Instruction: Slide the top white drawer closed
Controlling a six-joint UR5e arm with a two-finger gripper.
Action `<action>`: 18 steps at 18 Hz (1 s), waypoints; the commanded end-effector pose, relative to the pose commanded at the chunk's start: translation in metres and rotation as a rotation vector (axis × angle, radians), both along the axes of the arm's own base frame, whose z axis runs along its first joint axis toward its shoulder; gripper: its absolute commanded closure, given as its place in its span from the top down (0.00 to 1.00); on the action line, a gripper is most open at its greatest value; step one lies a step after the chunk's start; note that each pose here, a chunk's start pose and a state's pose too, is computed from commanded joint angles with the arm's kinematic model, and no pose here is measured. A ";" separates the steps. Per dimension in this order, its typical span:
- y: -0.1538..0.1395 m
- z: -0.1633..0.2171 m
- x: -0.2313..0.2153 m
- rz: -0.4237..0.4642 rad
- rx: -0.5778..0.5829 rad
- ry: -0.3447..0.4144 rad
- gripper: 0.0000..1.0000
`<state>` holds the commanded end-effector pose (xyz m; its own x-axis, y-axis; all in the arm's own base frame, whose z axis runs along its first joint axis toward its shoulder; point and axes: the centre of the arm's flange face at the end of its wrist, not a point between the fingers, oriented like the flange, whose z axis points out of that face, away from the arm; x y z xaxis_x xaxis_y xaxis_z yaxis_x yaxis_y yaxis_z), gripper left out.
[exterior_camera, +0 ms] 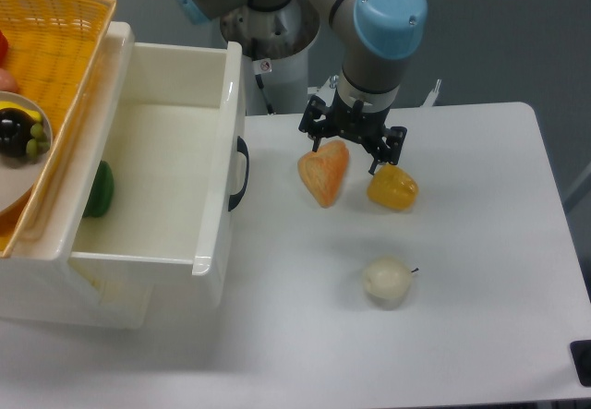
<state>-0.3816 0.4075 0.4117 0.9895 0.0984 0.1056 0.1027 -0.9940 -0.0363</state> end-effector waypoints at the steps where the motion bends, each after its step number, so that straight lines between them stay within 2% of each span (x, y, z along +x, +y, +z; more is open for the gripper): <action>1: 0.000 -0.001 0.000 0.001 0.000 0.000 1.00; 6: -0.001 -0.001 -0.003 0.014 0.006 0.004 1.00; 8: 0.003 -0.012 -0.001 0.007 -0.011 -0.007 1.00; 10: -0.004 -0.027 0.006 0.064 -0.055 -0.019 1.00; 14: 0.004 -0.033 0.016 0.063 -0.076 -0.020 1.00; 18: 0.008 -0.037 0.013 0.162 -0.073 -0.006 1.00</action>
<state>-0.3683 0.4154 0.3744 0.9593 0.2647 0.0983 0.2623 -0.9643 0.0368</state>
